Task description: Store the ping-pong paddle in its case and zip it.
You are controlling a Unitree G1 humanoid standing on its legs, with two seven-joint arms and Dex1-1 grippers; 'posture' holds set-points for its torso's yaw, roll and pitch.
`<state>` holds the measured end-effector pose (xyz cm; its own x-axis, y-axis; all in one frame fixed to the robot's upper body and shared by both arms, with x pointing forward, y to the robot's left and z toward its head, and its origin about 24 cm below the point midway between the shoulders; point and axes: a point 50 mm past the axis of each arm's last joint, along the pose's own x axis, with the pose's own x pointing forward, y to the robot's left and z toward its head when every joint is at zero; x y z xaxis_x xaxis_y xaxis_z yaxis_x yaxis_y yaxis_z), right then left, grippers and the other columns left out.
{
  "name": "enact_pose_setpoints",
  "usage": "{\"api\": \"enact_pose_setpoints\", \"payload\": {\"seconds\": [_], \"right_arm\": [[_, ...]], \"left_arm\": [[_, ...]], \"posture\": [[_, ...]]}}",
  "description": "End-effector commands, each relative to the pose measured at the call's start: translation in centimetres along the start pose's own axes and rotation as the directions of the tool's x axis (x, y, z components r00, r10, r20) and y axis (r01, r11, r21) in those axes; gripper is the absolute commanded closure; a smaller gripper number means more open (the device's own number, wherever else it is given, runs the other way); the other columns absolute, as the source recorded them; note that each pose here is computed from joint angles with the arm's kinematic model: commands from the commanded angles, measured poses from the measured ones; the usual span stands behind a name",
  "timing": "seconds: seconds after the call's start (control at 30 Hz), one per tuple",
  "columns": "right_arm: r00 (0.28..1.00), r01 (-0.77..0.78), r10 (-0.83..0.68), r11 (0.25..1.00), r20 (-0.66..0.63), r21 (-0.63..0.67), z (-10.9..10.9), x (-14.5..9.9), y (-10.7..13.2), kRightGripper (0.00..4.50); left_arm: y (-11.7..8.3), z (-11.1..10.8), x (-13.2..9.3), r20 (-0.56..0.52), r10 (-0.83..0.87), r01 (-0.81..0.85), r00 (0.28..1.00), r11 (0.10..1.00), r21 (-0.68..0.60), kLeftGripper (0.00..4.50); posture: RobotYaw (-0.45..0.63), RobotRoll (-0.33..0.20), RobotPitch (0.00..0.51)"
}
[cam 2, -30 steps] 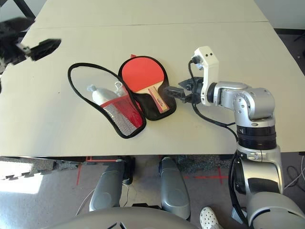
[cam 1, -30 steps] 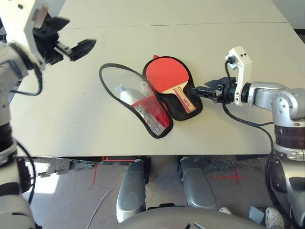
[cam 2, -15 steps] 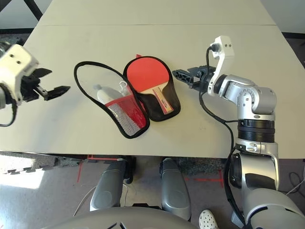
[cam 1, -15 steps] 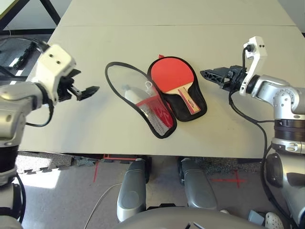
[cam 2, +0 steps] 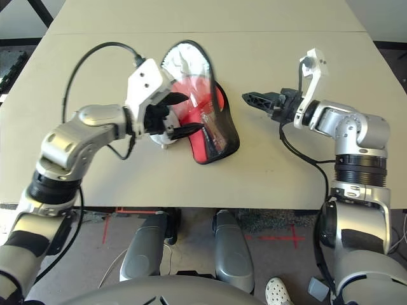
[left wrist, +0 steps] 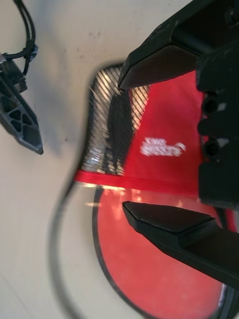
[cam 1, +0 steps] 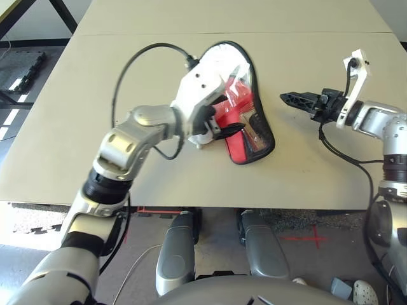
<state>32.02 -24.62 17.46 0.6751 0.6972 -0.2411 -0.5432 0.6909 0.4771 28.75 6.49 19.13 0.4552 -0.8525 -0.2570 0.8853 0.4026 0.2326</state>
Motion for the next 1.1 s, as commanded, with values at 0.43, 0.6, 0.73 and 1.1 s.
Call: {"api": "enact_pose_setpoints", "payload": {"seconds": [0.43, 0.6, 0.73, 1.1], "right_arm": [[0.971, -0.061, 0.096, 0.985, -0.218, 0.162, -3.3, 2.0, 0.9, 0.03], [0.963, -0.057, 0.101, 0.982, -0.249, 0.180, -4.4, 3.4, 1.2, 0.03], [0.956, -0.050, 0.106, 0.978, -0.274, 0.202, -5.6, 4.6, 1.6, 0.03], [0.953, -0.044, 0.115, 0.967, -0.281, 0.249, -6.5, 5.7, 2.0, 1.36]], "left_arm": [[3.1, -0.5, -5.2, -0.073, 0.129, -0.125, 0.989, 0.991, 0.056, 0.00], [3.0, -0.4, -5.4, -0.072, 0.136, -0.132, 0.988, 0.990, 0.055, 0.00], [2.8, -0.4, -5.5, -0.075, 0.140, -0.136, 0.987, 0.989, 0.052, 0.00], [2.9, -0.6, -5.6, -0.081, 0.145, -0.141, 0.986, 0.989, 0.047, 0.00]], "posture": [[0.10, 0.000, 0.236], [0.11, 0.000, 0.238], [0.12, 0.000, 0.243], [0.12, 0.000, 0.245]]}}
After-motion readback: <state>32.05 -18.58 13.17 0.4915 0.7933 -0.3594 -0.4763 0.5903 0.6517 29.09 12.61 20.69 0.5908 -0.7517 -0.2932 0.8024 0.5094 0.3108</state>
